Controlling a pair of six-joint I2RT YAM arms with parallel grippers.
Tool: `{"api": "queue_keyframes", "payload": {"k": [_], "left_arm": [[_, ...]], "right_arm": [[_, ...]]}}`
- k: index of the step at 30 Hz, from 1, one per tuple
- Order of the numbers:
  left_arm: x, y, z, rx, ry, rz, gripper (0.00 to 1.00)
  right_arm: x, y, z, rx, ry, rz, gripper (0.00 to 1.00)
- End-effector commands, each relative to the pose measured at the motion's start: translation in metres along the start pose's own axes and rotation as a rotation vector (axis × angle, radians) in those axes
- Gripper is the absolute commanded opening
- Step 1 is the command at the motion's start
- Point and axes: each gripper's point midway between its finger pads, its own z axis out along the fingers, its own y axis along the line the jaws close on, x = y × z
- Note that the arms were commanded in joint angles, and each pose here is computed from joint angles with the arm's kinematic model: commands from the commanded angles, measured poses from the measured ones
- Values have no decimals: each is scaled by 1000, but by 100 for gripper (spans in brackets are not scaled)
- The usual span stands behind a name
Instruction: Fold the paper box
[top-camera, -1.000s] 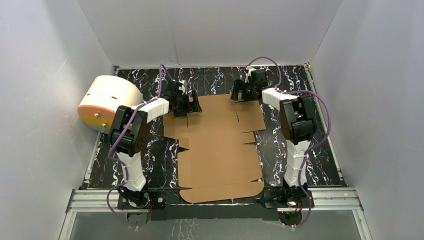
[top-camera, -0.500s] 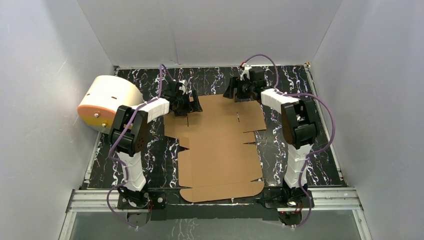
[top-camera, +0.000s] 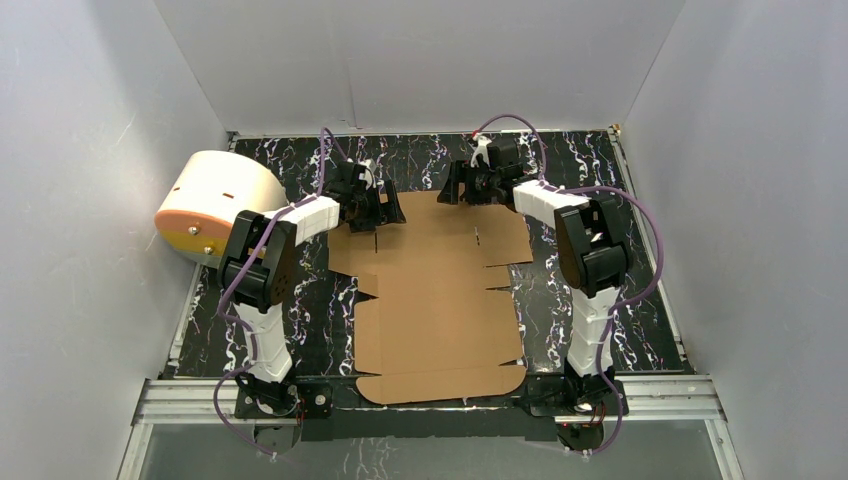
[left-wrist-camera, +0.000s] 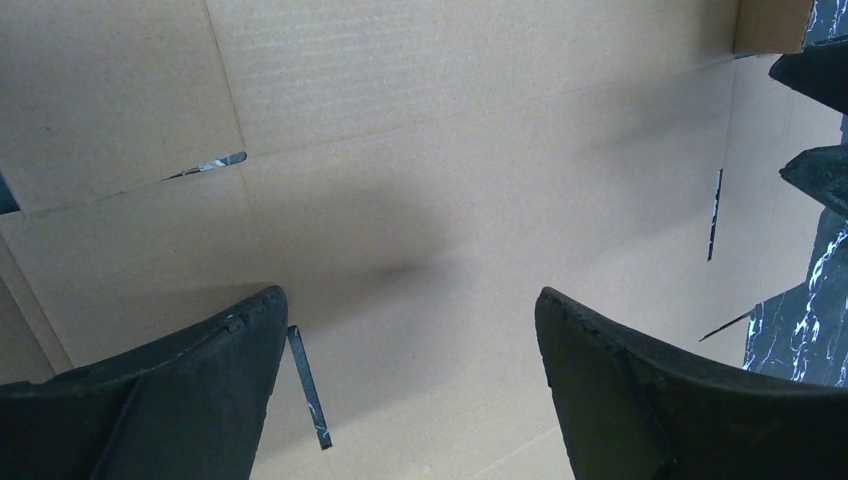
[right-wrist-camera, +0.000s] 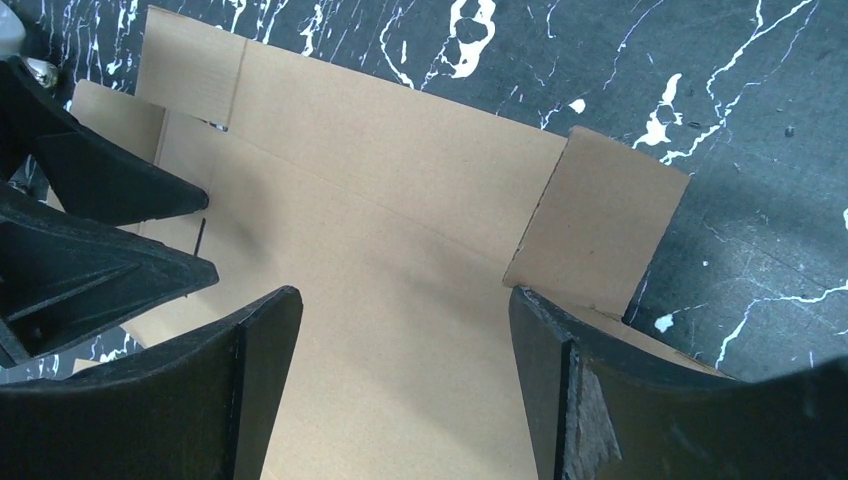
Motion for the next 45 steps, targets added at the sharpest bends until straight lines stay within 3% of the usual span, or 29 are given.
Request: {"api": "queue_keyframes", "payload": {"k": [1,8,14,22,32,45], "left_arm": [[25,3,0,-21,67,1,91],[-1,-20,-41,17,-38,26,91],[5,-30,-65,36,-59,28,91],[36,-47,-66,61,-10,45,91],[57,-53,-41,44,54,71,91],[75,-39,-23,4,105,67,91]], "right_arm": [[-26,11,-10,13,-55,-63,86],[-42,-5,-67,132,-132,-87,91],[-12,-36,-114,253,-106,-46,96],[34,-78,-157,355,-93,69,98],[72,-103,-158,350,-41,162,96],[88,-104,-142,280,-8,198,91]]}}
